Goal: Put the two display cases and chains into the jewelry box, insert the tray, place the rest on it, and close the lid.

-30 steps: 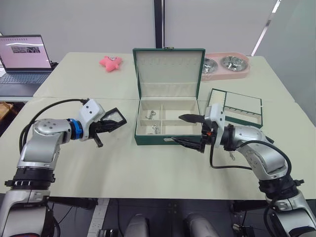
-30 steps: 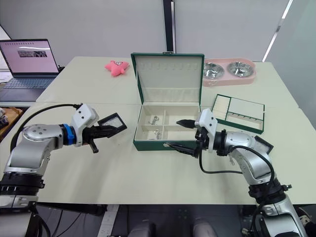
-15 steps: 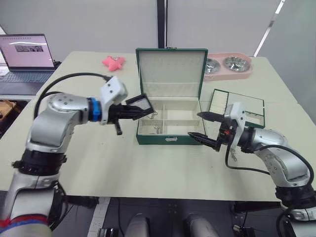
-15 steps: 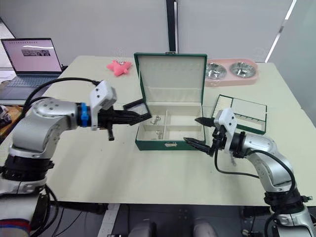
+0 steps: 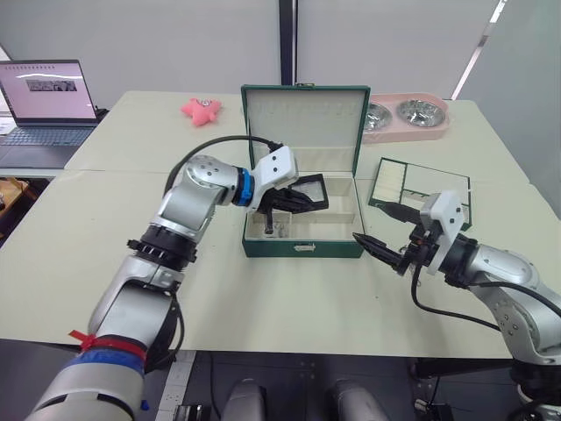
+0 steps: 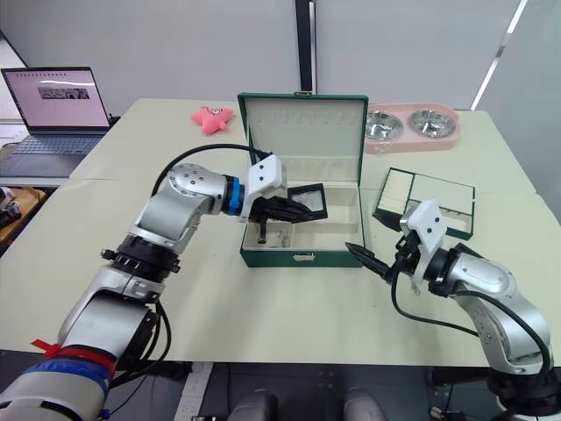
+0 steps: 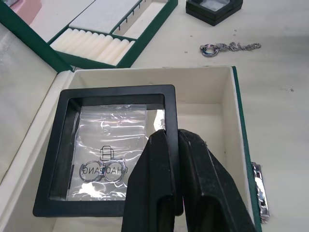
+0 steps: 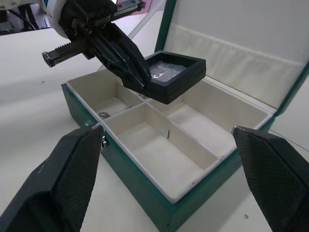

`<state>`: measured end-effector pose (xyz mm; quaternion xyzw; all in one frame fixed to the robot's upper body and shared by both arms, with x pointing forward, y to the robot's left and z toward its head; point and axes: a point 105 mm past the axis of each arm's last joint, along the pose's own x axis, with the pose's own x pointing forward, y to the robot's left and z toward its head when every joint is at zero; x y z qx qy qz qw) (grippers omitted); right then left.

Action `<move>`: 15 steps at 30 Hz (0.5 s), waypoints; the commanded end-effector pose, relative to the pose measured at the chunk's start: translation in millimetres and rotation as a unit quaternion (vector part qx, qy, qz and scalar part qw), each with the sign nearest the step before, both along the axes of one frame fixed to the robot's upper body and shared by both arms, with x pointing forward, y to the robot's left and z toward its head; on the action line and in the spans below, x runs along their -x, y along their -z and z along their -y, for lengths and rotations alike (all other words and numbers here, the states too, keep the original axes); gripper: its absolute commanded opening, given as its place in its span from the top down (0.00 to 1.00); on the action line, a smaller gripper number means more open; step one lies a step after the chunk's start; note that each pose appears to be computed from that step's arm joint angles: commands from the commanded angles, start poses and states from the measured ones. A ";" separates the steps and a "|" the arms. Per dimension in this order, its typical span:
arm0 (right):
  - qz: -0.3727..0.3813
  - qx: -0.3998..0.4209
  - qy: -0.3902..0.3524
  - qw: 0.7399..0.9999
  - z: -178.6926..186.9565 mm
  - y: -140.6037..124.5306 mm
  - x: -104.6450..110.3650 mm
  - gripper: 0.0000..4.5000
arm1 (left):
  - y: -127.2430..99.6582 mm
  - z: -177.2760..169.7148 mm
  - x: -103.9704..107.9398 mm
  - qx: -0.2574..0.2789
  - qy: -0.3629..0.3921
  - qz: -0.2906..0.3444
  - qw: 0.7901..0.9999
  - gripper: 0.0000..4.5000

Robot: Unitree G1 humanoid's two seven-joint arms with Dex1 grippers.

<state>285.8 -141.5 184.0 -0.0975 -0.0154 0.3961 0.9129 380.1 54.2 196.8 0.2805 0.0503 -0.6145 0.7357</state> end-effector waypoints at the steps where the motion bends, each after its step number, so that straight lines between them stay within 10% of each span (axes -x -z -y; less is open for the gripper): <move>1: 0.027 -0.002 0.012 1.000 2.8 -13.0 10.5 0.00 | -3.8 7.0 -7.7 -0.017 0.015 0.031 0.999 1.00; 15: 0.025 -0.012 0.048 0.998 6.1 -10.3 20.4 0.00 | 15.4 24.8 -35.3 -0.034 -0.014 0.068 0.997 1.00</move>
